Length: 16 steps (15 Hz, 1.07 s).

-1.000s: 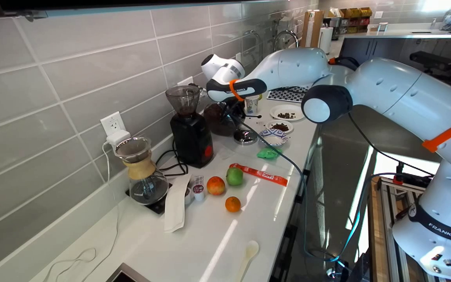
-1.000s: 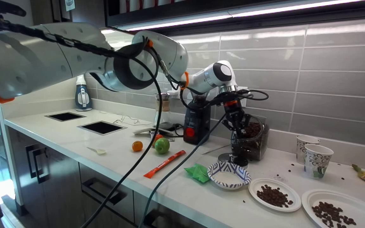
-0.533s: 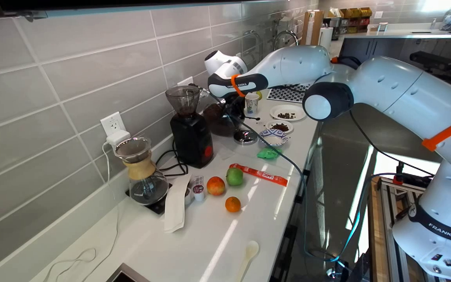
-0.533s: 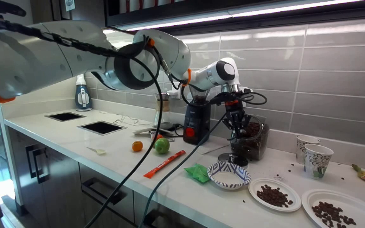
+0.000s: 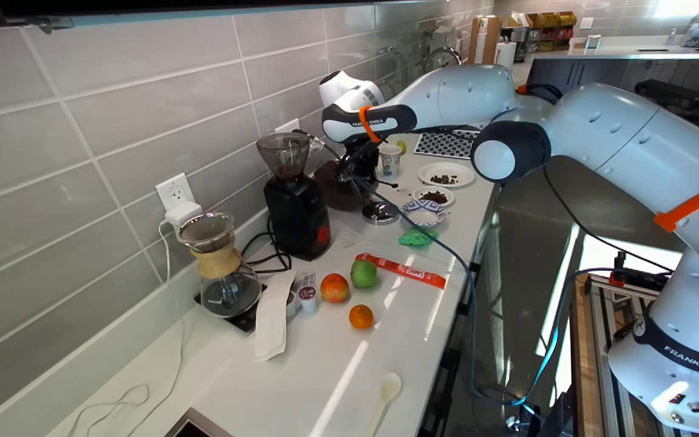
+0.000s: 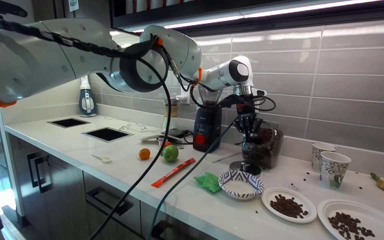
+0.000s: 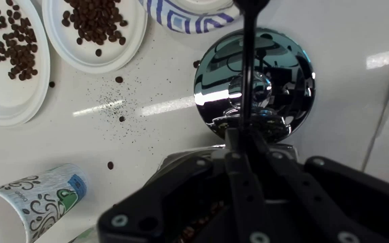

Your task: Use the black ladle to take some coffee beans from the glass container and place them in the black and white bowl.

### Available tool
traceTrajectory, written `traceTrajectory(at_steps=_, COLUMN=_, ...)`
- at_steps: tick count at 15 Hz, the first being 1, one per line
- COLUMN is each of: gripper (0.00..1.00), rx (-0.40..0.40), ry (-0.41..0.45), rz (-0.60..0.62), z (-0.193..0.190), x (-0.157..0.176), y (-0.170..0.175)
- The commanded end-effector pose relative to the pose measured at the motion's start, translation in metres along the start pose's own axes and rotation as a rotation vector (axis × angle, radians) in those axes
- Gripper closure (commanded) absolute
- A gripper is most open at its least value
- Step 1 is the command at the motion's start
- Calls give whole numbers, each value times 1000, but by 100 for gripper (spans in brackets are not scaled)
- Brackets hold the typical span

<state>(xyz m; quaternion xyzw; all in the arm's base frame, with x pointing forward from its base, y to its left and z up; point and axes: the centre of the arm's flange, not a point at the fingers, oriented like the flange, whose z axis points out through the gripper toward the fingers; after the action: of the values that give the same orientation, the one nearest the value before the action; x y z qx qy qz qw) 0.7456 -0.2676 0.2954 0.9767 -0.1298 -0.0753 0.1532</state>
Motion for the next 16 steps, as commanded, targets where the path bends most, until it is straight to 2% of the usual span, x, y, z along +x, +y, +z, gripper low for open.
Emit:
traceTrajectory(at_steps=1, gripper=98, rx=46, ry=4, rz=71, z=-7, x=-16, y=5)
traceTrajectory(at_steps=16, gripper=98, rx=51, ry=-65, rz=82, z=-22, x=-45, y=12)
